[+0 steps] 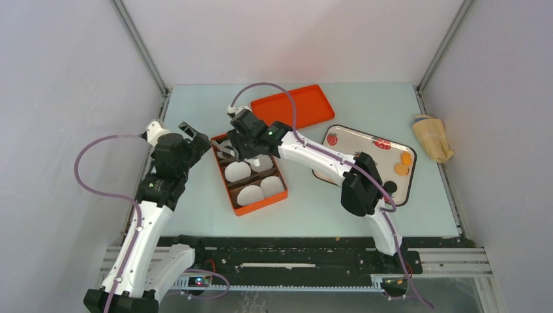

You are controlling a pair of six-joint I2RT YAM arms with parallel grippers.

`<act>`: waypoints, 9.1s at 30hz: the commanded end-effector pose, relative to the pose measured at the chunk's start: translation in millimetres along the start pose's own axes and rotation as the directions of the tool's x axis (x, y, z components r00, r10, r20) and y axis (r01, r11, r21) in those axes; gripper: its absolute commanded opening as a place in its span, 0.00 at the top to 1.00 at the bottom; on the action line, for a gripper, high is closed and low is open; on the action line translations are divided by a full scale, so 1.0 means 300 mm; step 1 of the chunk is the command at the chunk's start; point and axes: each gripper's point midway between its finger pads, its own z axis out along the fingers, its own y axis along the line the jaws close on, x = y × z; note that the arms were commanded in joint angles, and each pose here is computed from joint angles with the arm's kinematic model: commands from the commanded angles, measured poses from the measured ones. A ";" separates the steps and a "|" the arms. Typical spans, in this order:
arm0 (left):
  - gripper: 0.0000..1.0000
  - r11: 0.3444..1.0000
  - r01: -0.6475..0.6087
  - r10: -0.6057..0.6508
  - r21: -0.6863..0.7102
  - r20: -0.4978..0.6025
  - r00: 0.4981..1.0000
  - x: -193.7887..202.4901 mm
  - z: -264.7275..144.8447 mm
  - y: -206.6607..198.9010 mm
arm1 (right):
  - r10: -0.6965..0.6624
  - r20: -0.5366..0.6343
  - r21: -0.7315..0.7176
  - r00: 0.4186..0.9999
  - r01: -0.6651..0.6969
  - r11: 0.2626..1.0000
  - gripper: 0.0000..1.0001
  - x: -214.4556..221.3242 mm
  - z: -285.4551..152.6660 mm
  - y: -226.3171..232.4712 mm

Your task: Pack the cookies

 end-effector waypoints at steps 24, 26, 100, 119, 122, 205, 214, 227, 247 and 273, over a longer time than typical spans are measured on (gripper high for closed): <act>0.04 0.994 -0.010 0.016 0.108 -0.055 0.998 0.056 0.033 -0.060 | 0.116 0.318 0.350 0.941 -0.230 0.908 0.47 0.126 -0.705 -0.501; 0.04 0.993 -0.012 0.020 0.116 -0.063 0.998 0.064 0.035 -0.068 | 0.140 0.287 0.401 0.948 -0.251 0.881 0.47 0.214 -0.708 -0.562; 0.04 0.995 -0.015 0.025 0.102 -0.093 0.995 0.055 0.010 -0.103 | 0.328 0.311 0.235 0.892 -0.407 0.883 0.75 0.280 -0.788 -0.547; 0.04 0.997 0.041 -0.033 0.067 -0.106 0.994 0.010 0.019 -0.034 | 0.096 0.126 0.056 0.987 -0.104 0.993 0.75 0.132 -0.485 -0.113; 0.04 0.997 0.037 -0.030 0.067 -0.101 0.994 0.007 0.018 -0.033 | 0.092 0.108 0.065 0.990 -0.100 0.993 0.74 0.149 -0.449 -0.113; 0.03 0.983 0.002 0.030 0.182 -0.173 0.985 0.108 0.016 -0.119 | 0.383 0.087 0.463 0.920 -0.377 0.802 0.57 0.662 -0.629 -0.558; 0.03 0.985 -0.004 0.031 0.175 -0.153 0.988 0.085 0.003 -0.117 | 0.379 0.180 0.339 0.908 -0.419 0.842 0.76 0.534 -0.671 -0.521; 0.03 0.989 0.066 -0.043 0.135 -0.166 0.985 0.017 0.019 -0.095 | 0.239 0.215 0.160 0.947 -0.276 0.948 0.77 0.264 -0.663 -0.316; 0.03 0.995 0.097 -0.093 0.024 -0.133 0.987 -0.012 0.043 0.048 | -0.034 0.092 -0.004 0.995 0.035 0.999 0.77 0.103 -0.351 0.096; 0.02 0.995 0.078 -0.071 0.056 -0.122 0.990 -0.022 0.024 0.046 | -0.057 0.023 0.034 0.998 0.056 0.998 0.48 0.149 -0.288 0.112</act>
